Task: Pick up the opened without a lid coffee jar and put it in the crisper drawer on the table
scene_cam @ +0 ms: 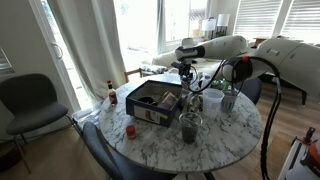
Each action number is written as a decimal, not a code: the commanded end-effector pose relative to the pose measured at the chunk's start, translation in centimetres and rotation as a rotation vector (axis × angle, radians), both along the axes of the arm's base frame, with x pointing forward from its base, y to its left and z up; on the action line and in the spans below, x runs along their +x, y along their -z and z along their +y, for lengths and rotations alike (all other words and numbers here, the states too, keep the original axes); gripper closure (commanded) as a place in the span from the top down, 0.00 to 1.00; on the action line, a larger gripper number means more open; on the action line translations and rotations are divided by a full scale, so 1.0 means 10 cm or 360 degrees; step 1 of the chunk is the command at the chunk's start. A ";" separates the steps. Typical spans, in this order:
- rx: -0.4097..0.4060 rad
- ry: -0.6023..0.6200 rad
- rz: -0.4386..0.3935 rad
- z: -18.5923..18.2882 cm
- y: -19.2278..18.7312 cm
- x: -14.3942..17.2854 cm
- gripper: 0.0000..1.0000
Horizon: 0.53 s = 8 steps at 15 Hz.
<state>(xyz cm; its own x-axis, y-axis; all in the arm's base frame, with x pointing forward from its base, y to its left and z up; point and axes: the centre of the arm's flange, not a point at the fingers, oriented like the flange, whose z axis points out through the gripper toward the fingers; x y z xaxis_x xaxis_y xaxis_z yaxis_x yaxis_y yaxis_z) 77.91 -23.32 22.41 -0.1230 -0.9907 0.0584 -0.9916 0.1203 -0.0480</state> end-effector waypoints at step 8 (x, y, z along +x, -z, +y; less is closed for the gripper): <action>0.0025 -0.0132 0.0219 -0.10 -0.37 0.54 1.00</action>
<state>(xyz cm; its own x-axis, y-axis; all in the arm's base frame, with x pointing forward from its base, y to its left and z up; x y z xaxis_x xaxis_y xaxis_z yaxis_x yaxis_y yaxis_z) 77.39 -22.73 24.12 -0.0777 -0.9957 0.0503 -0.9968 0.0785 0.0155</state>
